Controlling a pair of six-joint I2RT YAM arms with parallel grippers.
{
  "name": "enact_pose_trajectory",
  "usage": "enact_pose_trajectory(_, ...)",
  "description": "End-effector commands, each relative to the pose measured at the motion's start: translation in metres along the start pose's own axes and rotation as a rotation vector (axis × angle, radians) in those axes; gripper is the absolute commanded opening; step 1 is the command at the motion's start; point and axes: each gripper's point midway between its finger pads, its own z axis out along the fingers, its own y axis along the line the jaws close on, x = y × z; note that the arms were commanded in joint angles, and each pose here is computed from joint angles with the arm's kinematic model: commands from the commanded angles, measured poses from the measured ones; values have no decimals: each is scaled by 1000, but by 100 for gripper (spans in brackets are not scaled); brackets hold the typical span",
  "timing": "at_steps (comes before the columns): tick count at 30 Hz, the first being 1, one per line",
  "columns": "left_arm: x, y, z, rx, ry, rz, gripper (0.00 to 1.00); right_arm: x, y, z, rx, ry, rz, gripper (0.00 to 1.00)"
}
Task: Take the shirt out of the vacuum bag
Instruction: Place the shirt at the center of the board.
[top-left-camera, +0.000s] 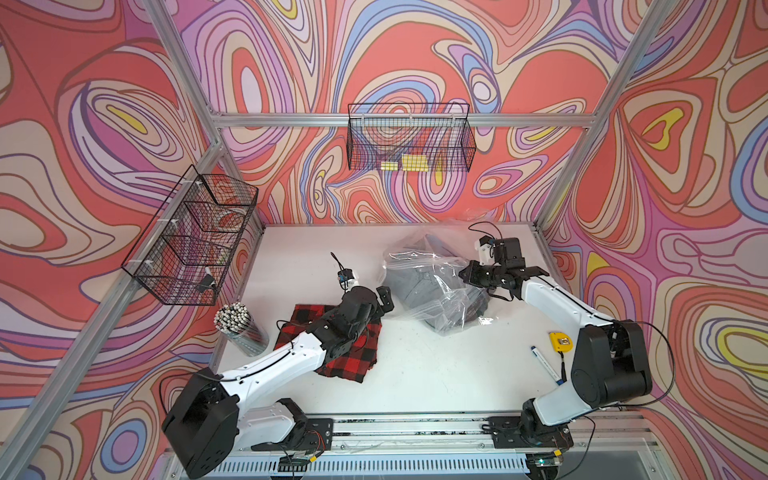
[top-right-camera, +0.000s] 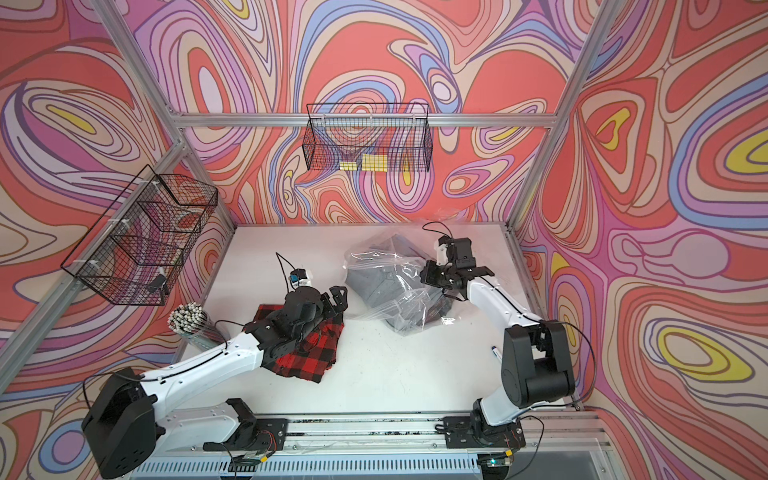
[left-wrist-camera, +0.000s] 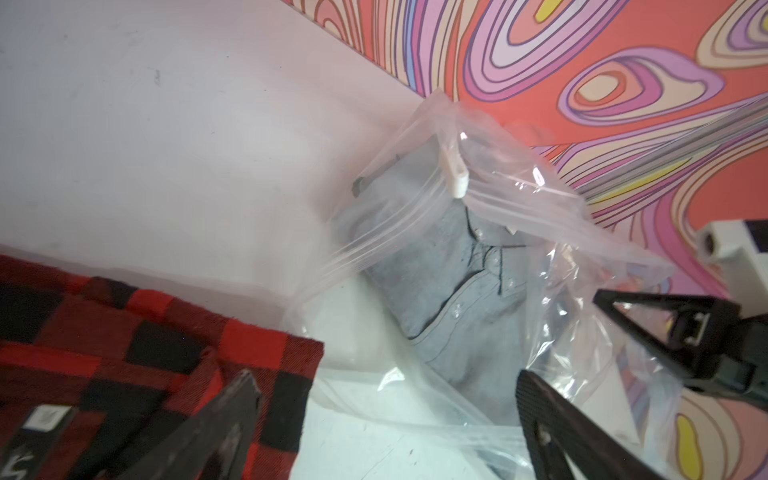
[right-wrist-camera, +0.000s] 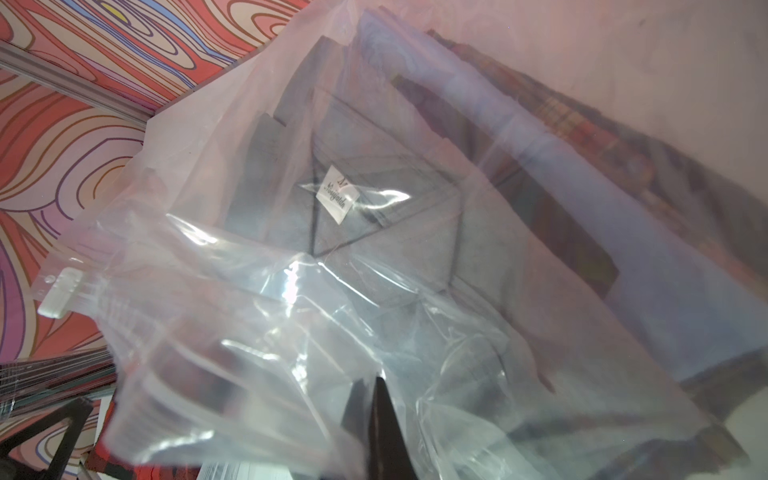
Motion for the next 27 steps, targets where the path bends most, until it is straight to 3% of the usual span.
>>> enact_pose_trajectory(1, -14, -39, 17, 181, -80, -216, 99, -13, 22, -24, -79, -80, -10, 0)
enact_pose_trajectory(7, 13, -29, 55, 166, -32, -360, 99, -13, 41, -54, -121, -115, -26, 0)
enact_pose_trajectory(11, 18, -25, 66, 139, -40, -346, 99, -13, 49, -68, -141, -129, -36, 0)
enact_pose_trajectory(16, 15, -30, 78, 131, -64, -325, 99, -3, 43, -62, -130, -109, -29, 0)
enact_pose_trajectory(21, 31, -36, 95, 163, -5, -356, 99, 5, 39, -57, -135, -104, -15, 0)
enact_pose_trajectory(27, 56, -17, 85, 139, 54, -398, 99, 6, 39, -54, -135, -92, -21, 0)
